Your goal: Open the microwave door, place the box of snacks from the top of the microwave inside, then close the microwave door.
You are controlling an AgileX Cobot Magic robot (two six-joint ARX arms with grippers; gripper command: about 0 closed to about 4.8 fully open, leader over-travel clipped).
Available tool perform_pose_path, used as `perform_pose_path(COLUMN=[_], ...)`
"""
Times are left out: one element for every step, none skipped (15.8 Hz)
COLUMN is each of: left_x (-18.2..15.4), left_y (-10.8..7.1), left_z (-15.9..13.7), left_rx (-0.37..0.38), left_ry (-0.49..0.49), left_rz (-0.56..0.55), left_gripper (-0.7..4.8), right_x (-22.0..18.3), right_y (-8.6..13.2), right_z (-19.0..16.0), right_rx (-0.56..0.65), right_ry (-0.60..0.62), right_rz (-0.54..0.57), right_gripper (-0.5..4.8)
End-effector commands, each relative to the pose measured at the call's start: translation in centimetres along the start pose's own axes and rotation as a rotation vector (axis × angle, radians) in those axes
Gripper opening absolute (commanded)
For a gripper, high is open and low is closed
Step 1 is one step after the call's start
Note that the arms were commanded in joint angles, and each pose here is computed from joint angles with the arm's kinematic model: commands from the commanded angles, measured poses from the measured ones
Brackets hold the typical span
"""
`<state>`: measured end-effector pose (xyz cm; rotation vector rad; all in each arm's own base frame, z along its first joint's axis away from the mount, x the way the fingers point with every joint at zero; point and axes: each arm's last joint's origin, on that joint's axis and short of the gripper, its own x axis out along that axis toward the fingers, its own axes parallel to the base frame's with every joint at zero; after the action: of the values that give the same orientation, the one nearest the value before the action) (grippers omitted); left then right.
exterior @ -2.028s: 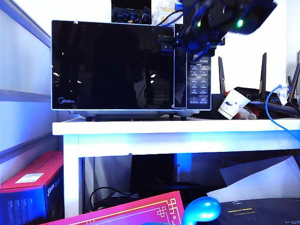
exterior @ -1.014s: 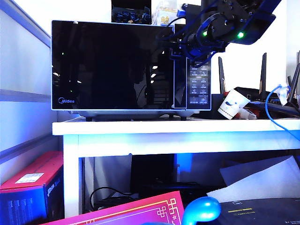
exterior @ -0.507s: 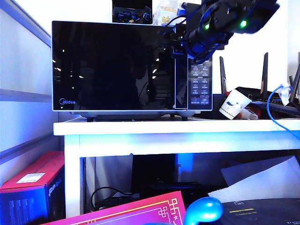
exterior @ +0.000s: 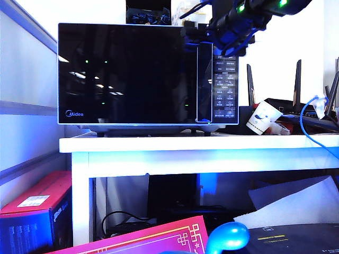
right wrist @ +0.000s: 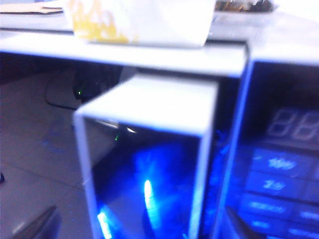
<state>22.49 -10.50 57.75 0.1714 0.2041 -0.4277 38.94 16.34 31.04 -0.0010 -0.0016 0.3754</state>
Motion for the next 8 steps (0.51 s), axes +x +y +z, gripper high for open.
perform_pose_path(left_x=[-0.3, -0.3, -0.3, -0.3, -0.3, -0.3, -0.3, -0.3], left_y=[0.0, 0.0, 0.0, 0.0, 0.0, 0.0, 0.0, 0.0], left_z=[0.2, 0.2, 0.2, 0.2, 0.2, 0.2, 0.2, 0.2], left_rx=[0.0, 0.0, 0.0, 0.0, 0.0, 0.0, 0.0, 0.0], left_ry=[-0.018, -0.018, -0.018, -0.018, -0.019, -0.019, -0.018, -0.018], left_rz=[0.0, 0.0, 0.0, 0.0, 0.0, 0.0, 0.0, 0.0], left_gripper=[-0.07, -0.06, -0.06, -0.06, -0.07, -0.07, -0.06, -0.06], right_x=[-1.0, -1.4, -1.9, -2.6, -3.3, -4.0, -4.8, -5.5], right_y=[-0.1, -0.1, -0.1, -0.2, -0.6, -1.0, -1.7, -2.6], right_z=[1.9, 2.5, 3.1, 3.9, 4.7, 5.5, 6.5, 7.2], right_rx=[-0.016, -0.032, -0.034, -0.048, -0.071, -0.083, -0.085, -0.086], right_ry=[-0.033, -0.031, -0.034, -0.032, -0.032, -0.043, -0.057, -0.067], right_rz=[-0.002, -0.002, -0.003, -0.005, -0.016, -0.027, -0.045, -0.069], right_gripper=[4.79, 4.79, 4.79, 4.79, 4.79, 4.79, 4.79, 4.79])
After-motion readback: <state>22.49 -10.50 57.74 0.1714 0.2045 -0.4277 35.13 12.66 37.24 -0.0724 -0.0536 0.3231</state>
